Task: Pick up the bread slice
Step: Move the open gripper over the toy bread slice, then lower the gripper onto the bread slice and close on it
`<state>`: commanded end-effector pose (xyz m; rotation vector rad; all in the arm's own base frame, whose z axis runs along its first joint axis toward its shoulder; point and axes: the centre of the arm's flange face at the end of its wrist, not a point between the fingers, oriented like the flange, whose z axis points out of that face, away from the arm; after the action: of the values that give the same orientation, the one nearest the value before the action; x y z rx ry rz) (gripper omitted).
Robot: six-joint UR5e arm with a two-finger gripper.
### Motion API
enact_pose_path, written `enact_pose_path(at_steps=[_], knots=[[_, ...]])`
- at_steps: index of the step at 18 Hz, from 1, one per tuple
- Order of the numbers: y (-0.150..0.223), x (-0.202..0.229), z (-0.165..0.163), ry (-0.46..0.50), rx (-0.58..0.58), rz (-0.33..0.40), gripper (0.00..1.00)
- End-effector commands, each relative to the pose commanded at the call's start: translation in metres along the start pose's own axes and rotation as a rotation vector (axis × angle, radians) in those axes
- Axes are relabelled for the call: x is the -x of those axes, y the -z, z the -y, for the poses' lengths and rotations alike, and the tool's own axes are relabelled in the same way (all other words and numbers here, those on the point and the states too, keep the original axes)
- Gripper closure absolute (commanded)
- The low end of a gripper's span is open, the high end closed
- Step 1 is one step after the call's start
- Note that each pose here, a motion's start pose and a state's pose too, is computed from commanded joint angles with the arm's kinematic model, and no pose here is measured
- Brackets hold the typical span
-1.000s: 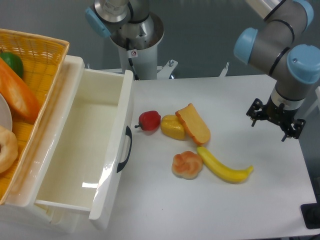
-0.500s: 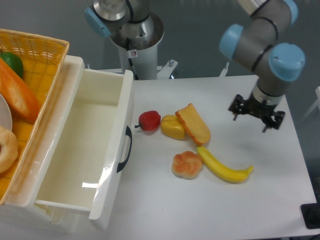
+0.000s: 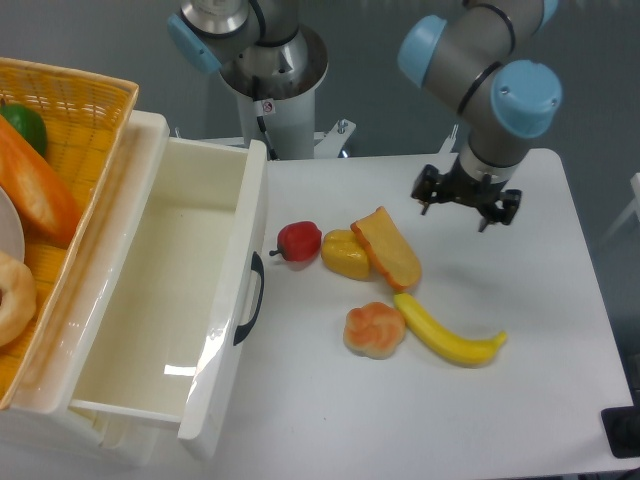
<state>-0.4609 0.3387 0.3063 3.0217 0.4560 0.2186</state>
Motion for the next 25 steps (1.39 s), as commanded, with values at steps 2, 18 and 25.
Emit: enact_pose_path(at_steps=[2, 18, 25], knots=[[-0.009, -0.023, 0.011, 0.01, 0.017, -0.008, 0.0], [-0.054, -0.07, 0.033, -0.008, 0.148, 0.016, 0.06], [-0.072, -0.074, 0.045, 0.018, 0.185, 0.05, 0.03]])
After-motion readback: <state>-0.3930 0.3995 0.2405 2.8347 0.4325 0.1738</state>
